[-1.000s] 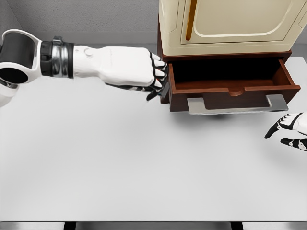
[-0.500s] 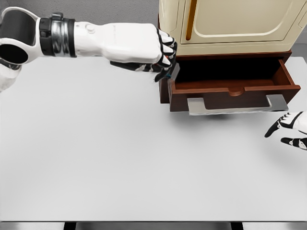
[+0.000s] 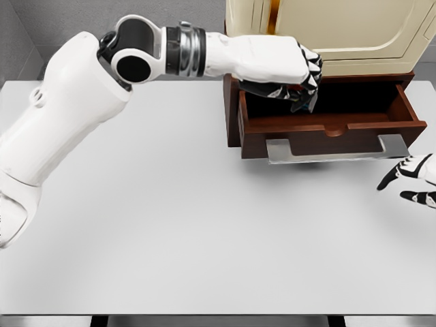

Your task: Put the switch into the drawer with left arm, and close the drawer with right arm

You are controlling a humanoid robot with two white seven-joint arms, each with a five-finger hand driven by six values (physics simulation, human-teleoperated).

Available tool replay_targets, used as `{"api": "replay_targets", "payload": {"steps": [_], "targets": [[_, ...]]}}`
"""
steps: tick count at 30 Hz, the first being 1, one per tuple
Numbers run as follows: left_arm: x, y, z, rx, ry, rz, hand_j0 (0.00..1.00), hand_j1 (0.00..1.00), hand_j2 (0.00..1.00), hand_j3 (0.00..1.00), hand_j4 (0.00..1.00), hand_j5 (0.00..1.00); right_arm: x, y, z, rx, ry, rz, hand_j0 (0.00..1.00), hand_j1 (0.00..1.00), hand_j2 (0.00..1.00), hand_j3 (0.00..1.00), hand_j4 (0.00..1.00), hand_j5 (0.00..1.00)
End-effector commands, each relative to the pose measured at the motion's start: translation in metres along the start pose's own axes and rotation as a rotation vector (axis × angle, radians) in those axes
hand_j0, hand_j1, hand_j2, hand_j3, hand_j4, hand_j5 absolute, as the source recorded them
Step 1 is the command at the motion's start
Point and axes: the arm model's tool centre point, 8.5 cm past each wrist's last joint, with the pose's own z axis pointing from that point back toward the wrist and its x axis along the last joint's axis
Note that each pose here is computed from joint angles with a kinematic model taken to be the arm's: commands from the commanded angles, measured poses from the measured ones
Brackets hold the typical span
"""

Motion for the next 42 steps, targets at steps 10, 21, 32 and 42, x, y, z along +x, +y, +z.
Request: {"api": "replay_targets", "payload": {"steps": [10, 21, 32, 42], "targets": [[-0.011, -0.023, -0.036, -0.038, 0.018, 0.080, 0.25, 0.25, 0.25, 0.25, 0.25, 0.25, 0.000, 0.000, 0.000, -0.006, -0.001, -0.009, 0.59, 0.59, 0.59, 0.59, 0.59, 0.59], [-0.019, -0.030, -0.036, -0.041, 0.037, 0.117, 0.75, 0.75, 0.75, 0.75, 0.75, 0.75, 0.000, 0.000, 0.000, -0.006, -0.001, -0.009, 0.60, 0.60, 0.60, 0.60, 0.60, 0.60], [-0.031, -0.029, -0.014, -0.019, 0.065, 0.148, 1.00, 1.00, 1.00, 1.00, 1.00, 1.00, 0.000, 0.001, 0.000, -0.003, -0.002, -0.011, 0.60, 0.60, 0.60, 0.60, 0.60, 0.60], [0.078, -0.003, 0.117, 0.014, -0.245, 0.288, 1.00, 1.00, 1.00, 1.00, 1.00, 1.00, 0.000, 0.000, 0.000, -0.007, -0.001, -0.010, 0.59, 0.59, 0.59, 0.59, 0.59, 0.59]]}}
